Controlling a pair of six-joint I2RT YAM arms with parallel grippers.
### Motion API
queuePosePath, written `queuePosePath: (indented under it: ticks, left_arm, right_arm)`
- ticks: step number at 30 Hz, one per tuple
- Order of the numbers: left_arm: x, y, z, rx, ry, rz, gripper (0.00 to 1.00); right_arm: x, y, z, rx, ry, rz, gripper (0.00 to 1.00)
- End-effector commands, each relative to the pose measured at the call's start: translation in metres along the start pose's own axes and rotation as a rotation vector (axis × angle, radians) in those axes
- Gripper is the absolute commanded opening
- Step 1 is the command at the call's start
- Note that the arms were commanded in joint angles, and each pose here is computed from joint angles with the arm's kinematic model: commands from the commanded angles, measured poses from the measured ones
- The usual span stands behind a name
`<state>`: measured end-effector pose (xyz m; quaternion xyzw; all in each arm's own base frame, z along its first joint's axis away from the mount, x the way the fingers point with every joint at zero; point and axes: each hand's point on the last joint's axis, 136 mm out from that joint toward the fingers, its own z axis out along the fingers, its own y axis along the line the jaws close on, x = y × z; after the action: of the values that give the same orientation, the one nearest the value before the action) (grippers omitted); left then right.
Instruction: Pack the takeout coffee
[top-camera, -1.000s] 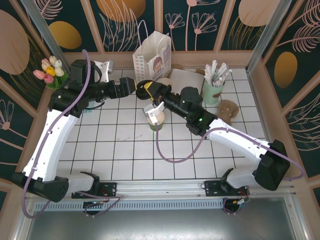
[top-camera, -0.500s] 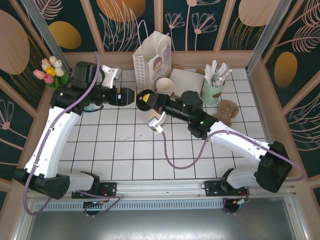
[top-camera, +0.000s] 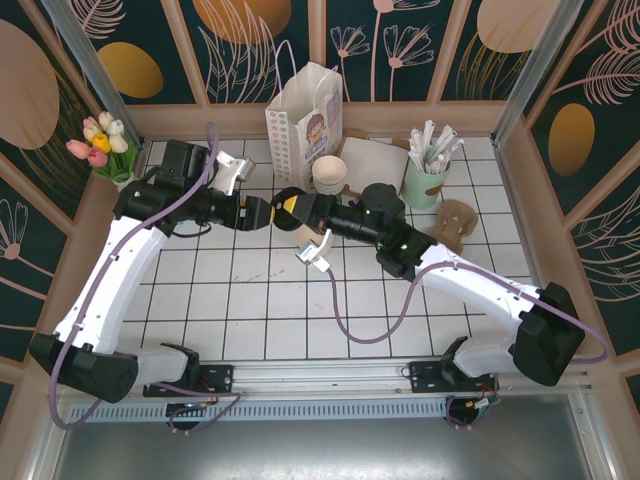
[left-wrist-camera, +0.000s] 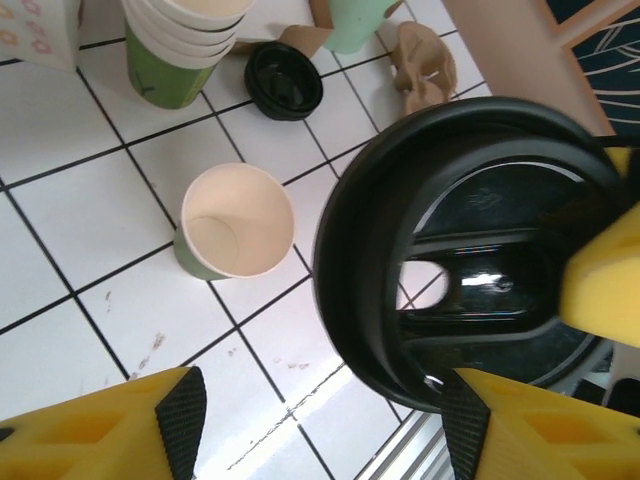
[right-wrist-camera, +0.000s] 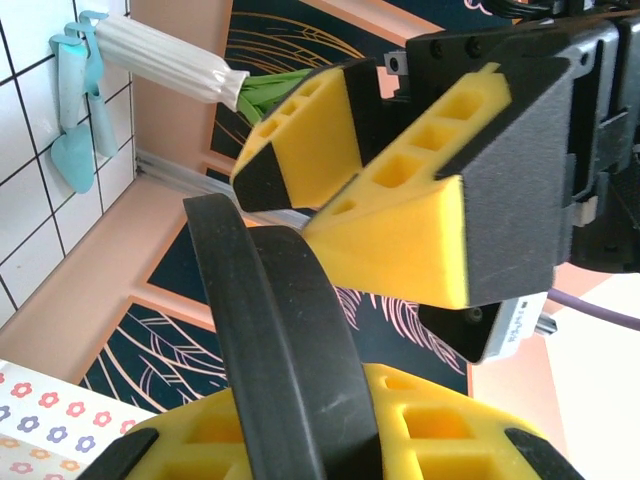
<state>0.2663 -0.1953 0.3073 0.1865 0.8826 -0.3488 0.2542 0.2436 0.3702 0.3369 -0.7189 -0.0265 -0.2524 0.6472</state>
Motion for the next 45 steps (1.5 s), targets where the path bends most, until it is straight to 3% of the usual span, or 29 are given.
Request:
queuePosePath:
  ticks: [1, 15, 24, 36, 41, 42, 45]
  left_arm:
    - [-0.004, -0.012, -0.005, 0.057, -0.029, 0.038, 0.61]
    - [-0.008, -0.015, 0.003, 0.101, -0.008, 0.007, 0.47]
    - [-0.006, -0.02, 0.006, 0.153, 0.015, 0.001, 0.27]
    - [0.005, -0.023, 0.008, 0.169, 0.042, -0.013, 0.17]
    - [0.003, -0.027, 0.004, 0.178, 0.021, 0.002, 0.05]
    - [0.004, -0.025, 0.005, 0.169, 0.023, -0.003, 0.0]
    - [0.002, -0.019, 0.006, 0.133, 0.017, -0.007, 0.0]
  right_arm:
    - [-0.008, -0.017, -0.007, 0.039, -0.046, -0.109, 0.0]
    - [-0.021, -0.022, -0.009, 0.056, -0.068, -0.098, 0.0]
    - [-0.034, -0.023, -0.004, 0.05, -0.102, -0.072, 0.0]
    - [-0.041, -0.026, 0.004, 0.027, -0.112, -0.041, 0.0]
    - [-0.041, -0.026, 0.006, 0.018, -0.102, -0.013, 0.0]
    - [-0.042, -0.024, 0.007, 0.006, -0.098, -0.002, 0.02]
    - [-0.042, -0.017, 0.008, -0.032, -0.089, 0.023, 0.13]
